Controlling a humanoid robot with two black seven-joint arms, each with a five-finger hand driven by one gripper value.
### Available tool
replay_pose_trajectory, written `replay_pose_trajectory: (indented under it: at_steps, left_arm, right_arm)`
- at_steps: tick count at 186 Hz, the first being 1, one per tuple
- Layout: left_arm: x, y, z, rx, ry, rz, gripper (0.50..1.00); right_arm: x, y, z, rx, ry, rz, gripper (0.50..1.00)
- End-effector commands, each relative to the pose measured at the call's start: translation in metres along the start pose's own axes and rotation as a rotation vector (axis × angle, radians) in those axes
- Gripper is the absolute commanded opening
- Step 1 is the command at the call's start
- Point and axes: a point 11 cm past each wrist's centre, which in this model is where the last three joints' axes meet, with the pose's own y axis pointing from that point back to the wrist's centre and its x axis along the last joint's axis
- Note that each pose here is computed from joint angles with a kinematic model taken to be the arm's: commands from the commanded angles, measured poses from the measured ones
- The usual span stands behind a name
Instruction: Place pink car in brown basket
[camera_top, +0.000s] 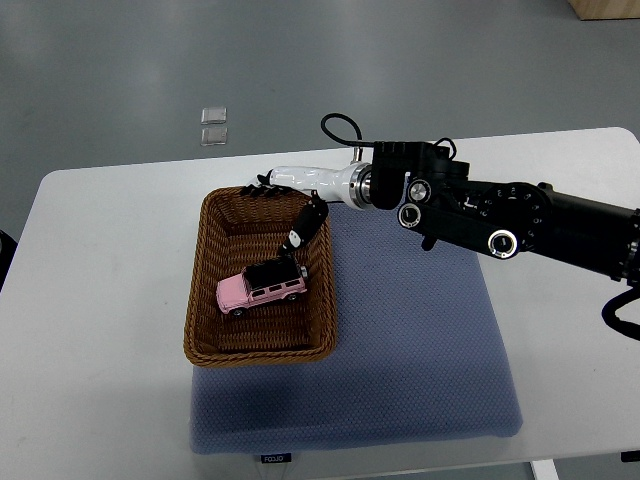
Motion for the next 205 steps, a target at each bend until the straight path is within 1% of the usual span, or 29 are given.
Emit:
replay_pose_trajectory:
  at_steps: [1, 20, 24, 32, 47, 69, 89, 132, 168, 205]
  left_arm:
    - [0.0, 0.0, 0.0, 0.0, 0.0, 0.0, 1.0]
    - [0.0, 0.0, 0.0, 0.0, 0.0, 0.0, 1.0]
    - [0.0, 0.0, 0.0, 0.0, 0.0, 0.0, 1.0]
    - [0.0, 0.0, 0.0, 0.0, 0.0, 0.0, 1.0]
    - [0.0, 0.0, 0.0, 0.0, 0.0, 0.0, 1.0]
    - [0.0, 0.0, 0.0, 0.0, 0.0, 0.0, 1.0]
    - [0.001, 0.0, 0.0, 0.0, 0.0, 0.001, 1.0]
    - [0.0, 0.0, 0.0, 0.0, 0.0, 0.0, 1.0]
    - [0.0, 0.0, -0.004, 0.006, 0.001, 0.0, 1.0]
    - [0.0, 0.0, -0.001, 0.002, -0.003, 0.0, 1.0]
  right_arm:
    - [0.02, 0.01, 0.01, 0.004, -0.075, 0.047, 0.905]
    - [0.036, 0.017, 0.026, 0.028, -0.284, 0.114, 0.905]
    - [0.039, 0.02, 0.037, 0.031, -0.383, 0.14, 0.905]
    - [0.043, 0.025, 0.049, 0.036, -0.478, 0.173, 0.905]
    - [0.059, 0.044, 0.079, 0.065, -0.701, 0.276, 0.905]
    - [0.065, 0.063, 0.11, 0.129, -0.952, 0.393, 0.905]
    - [0.061, 0.08, 0.141, 0.165, -1.116, 0.491, 0.905]
    - [0.041, 0.1, 0.184, 0.229, -1.347, 0.646, 0.905]
    - [0.033, 0.099, 0.196, 0.301, -1.534, 0.728, 0.907]
    - [0.036, 0.115, 0.22, 0.327, -1.617, 0.848, 0.907]
